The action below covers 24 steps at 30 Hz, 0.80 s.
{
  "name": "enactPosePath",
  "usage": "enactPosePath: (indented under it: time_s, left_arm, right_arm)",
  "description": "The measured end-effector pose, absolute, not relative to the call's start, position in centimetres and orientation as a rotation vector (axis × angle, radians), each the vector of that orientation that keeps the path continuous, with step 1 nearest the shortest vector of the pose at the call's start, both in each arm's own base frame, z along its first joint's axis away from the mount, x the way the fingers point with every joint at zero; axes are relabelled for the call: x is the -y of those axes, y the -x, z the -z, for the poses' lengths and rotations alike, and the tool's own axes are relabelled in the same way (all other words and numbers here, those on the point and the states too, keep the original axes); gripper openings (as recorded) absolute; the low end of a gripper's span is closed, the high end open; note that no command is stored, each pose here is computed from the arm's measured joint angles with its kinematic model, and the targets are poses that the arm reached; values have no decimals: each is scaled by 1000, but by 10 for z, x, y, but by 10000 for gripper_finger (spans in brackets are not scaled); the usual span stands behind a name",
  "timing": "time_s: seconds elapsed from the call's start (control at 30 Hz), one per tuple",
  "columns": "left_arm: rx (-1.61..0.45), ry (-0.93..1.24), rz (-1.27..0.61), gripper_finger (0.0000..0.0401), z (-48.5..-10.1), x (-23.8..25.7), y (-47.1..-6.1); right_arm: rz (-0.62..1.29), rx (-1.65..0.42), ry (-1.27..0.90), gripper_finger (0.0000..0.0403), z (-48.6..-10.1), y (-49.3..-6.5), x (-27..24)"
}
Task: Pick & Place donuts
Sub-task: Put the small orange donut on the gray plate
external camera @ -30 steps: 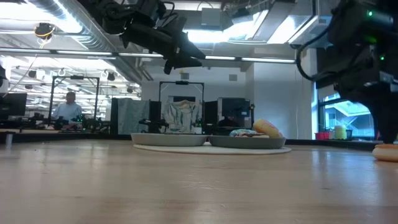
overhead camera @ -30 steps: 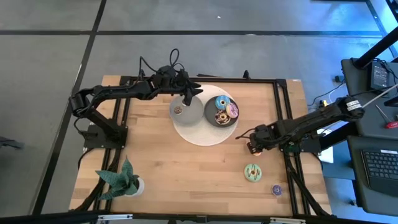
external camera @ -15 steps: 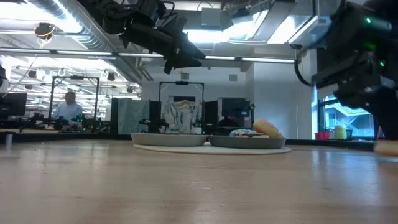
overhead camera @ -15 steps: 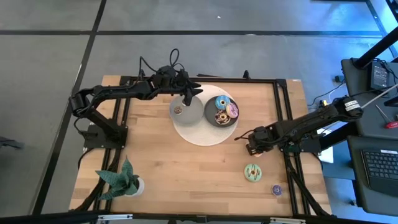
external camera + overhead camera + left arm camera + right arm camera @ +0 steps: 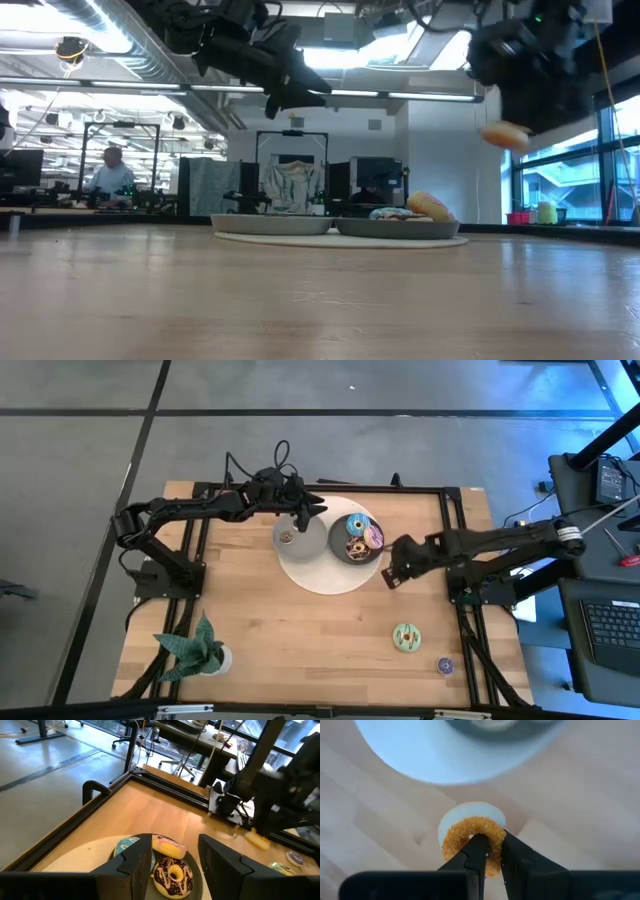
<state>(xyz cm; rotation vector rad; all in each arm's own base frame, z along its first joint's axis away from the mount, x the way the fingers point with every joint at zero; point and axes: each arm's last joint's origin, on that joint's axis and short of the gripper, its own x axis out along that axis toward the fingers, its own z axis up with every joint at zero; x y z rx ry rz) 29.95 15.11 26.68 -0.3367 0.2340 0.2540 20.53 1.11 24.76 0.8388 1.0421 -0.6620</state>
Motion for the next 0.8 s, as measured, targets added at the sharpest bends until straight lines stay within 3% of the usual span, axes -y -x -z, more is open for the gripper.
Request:
enactPosePath:
  time_s: [0.2, 0.5, 0.67, 0.8]
  left_arm:
    - [-307, 390, -258, 157, -259, -150, -297]
    - [-301, 545, -253, 148, -259, -140, -302]
    - [-284, 391, -175, 143, -263, -116, -314]
    - [-261, 221, -307, 144, -266, -98, -322]
  right_arm:
    - [624, -983, -708, 50, -275, -211, 15]
    - [568, -591, -483, 49, -299, -243, 68]
    - [567, -437, -404, 49, -294, -273, 94]
    - [570, -385, -381, 49, -289, -294, 107]
